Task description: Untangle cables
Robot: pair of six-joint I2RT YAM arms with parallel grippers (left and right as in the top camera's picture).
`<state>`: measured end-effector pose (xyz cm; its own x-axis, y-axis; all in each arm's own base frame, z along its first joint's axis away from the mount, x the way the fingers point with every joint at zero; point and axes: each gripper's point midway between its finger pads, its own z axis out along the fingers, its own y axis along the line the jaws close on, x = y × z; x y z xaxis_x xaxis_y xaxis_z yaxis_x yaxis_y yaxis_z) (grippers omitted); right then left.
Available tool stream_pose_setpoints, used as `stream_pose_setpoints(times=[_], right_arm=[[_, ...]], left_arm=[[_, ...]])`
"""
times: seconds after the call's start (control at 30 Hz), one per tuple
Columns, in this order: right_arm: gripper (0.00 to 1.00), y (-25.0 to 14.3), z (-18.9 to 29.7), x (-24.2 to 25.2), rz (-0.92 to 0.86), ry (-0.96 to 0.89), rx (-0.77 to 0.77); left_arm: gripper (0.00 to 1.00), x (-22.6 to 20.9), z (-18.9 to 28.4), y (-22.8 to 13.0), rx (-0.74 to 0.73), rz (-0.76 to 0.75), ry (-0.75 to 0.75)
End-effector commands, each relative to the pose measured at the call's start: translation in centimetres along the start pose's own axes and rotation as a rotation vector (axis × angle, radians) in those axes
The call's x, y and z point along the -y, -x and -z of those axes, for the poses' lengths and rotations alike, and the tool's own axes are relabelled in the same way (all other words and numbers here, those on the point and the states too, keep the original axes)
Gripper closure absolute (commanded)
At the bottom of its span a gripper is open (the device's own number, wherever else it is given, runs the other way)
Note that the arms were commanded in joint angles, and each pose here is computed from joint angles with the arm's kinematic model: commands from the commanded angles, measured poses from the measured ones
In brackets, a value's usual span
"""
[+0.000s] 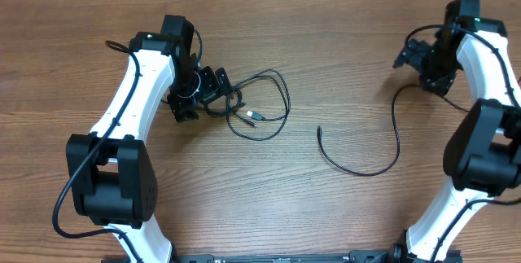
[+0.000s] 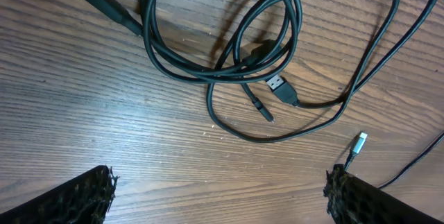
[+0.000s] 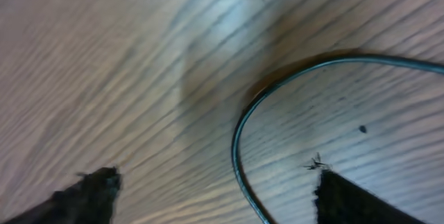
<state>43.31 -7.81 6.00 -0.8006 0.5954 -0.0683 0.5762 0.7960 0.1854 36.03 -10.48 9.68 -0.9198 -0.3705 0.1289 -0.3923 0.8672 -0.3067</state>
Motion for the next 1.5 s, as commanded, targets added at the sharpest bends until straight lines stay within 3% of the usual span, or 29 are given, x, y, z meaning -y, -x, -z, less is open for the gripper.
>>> stream_pose_setpoints(times=[0.0, 0.63, 0.97, 1.17, 1.47], right_arm=[[0.18, -0.1, -1.1, 0.6, -0.039, -0.029, -0.012], [0.27, -0.6, -5.8, 2.0, -0.108, -0.114, -0.070], [0.59, -0.3, -6.0, 2.3, -0.106, -0.130, -0.057], [0.60, -0.8, -7.1, 2.8, -0.107, -0.153, -0.081], [0.91, -1.0, -7.7, 3.0, -0.108, -0.159, -0.092]], left_arm=[[0.01, 0.5, 0.4, 0.2, 0.016, -0.033, -0.003], [0.00, 0.5, 0.4, 0.2, 0.016, -0.033, -0.003], [0.01, 0.5, 0.4, 0.2, 0.016, -0.033, -0.003], [0.00, 0.5, 0.4, 0.2, 0.016, -0.033, -0.003], [0.00, 0.5, 0.4, 0.2, 0.016, -0.033, -0.003]])
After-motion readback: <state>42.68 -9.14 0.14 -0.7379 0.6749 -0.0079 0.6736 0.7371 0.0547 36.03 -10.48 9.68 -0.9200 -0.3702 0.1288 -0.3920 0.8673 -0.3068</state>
